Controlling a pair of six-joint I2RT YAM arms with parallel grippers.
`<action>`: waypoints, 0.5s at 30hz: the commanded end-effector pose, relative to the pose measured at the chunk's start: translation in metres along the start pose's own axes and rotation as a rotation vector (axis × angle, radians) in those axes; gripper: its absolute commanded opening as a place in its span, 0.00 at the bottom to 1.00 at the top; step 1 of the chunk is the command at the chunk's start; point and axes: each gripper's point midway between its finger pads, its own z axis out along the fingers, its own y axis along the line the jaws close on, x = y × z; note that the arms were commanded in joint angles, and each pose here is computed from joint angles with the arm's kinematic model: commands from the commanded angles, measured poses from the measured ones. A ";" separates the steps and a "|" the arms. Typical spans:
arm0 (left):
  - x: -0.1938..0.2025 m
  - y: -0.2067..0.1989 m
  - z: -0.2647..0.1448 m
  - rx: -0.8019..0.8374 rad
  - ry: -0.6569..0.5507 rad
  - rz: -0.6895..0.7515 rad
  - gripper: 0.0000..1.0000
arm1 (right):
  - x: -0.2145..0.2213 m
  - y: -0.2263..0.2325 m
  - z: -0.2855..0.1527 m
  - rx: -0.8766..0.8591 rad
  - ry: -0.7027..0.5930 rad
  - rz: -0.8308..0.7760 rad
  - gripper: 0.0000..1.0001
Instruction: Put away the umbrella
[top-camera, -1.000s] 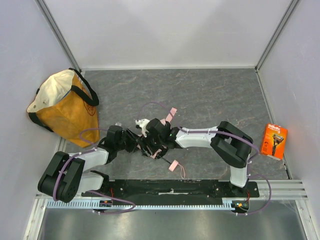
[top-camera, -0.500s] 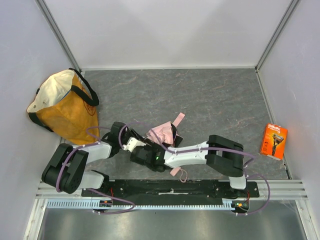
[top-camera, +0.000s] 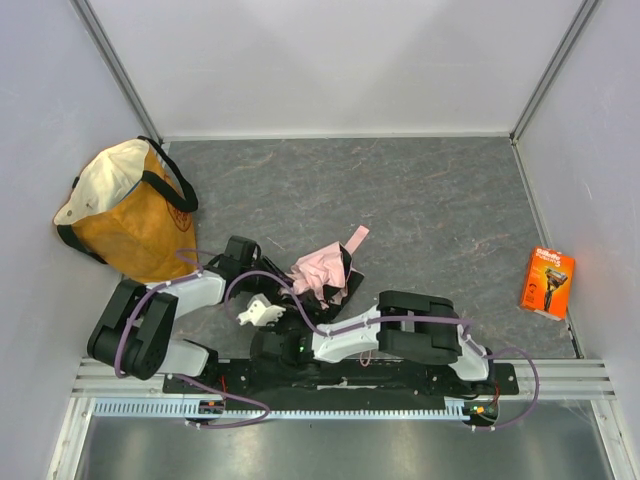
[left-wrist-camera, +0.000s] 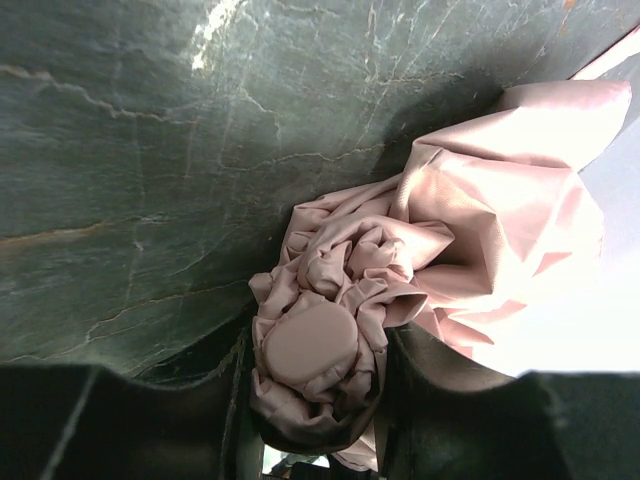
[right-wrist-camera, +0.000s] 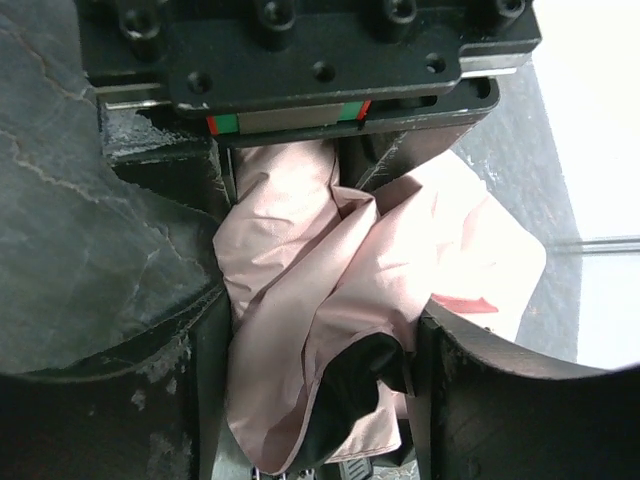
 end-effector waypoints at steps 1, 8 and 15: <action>0.017 0.091 -0.006 -0.348 0.031 -0.093 0.02 | 0.069 0.021 0.024 0.023 0.130 -0.211 0.66; 0.022 0.094 -0.013 -0.370 0.052 -0.088 0.02 | 0.082 0.014 0.035 0.112 0.160 -0.299 0.43; 0.024 0.096 -0.011 -0.366 0.059 -0.102 0.02 | 0.091 0.025 0.038 -0.005 0.185 -0.274 0.00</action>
